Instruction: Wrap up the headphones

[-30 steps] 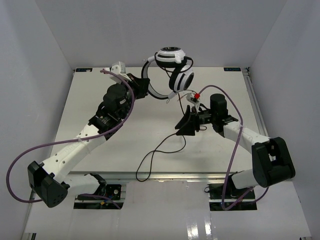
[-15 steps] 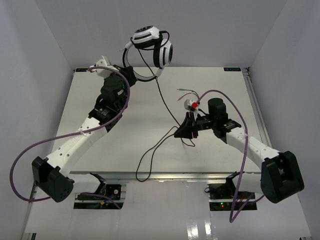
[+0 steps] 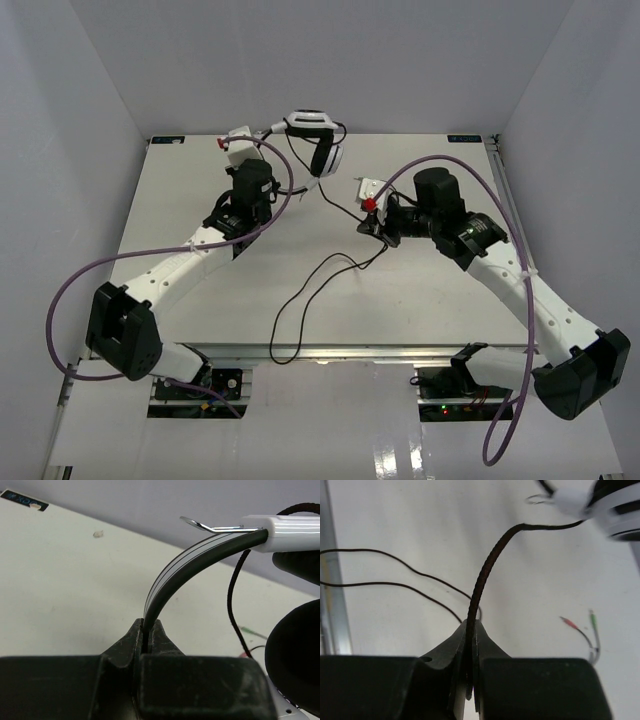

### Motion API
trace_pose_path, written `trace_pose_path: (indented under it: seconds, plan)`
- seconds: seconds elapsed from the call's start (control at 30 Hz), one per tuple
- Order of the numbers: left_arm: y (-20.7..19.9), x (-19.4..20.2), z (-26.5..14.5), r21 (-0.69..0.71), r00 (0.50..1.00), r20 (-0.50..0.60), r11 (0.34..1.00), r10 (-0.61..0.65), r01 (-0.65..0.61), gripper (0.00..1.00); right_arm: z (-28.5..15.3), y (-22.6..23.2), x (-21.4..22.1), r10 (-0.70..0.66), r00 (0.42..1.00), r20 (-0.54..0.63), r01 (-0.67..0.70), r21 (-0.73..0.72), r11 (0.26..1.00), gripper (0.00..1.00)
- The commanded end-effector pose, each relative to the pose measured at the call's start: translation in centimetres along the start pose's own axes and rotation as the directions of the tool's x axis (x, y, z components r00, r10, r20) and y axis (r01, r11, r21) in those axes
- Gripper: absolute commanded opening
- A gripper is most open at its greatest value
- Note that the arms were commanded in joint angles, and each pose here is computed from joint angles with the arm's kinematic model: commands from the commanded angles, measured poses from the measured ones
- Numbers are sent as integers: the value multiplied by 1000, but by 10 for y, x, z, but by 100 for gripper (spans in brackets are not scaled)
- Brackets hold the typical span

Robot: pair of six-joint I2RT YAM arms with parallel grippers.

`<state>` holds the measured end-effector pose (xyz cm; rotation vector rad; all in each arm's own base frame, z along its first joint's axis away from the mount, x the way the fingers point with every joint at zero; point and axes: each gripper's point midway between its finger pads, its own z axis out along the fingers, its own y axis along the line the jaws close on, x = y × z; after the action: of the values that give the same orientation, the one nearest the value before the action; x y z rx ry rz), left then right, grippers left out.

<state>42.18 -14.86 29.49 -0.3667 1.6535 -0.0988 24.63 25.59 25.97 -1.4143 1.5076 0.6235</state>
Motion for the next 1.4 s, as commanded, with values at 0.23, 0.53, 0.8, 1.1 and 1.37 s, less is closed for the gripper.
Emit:
trace_pose_path:
  seconds: [0.23,0.53,0.8,1.1,1.37]
  plan:
    - [7,84,1,74,971,-198,990,133,-121,0,-47,-68,-46,-231,966,-112,254,282,925,8]
    - [-23,125,-23,333,916,-322,934,240,-128,0,-44,-84,-51,-298,943,-144,329,307,893,8]
    - [-61,135,-68,585,883,-345,809,319,-64,0,-23,-96,-40,-301,940,-161,337,293,895,9]
    - [-80,105,-130,756,915,-293,653,276,45,0,0,-117,-15,-207,960,-188,255,287,923,11]
    - [-74,41,-166,782,966,-226,614,125,103,0,6,-121,7,34,999,-39,-25,215,976,12]
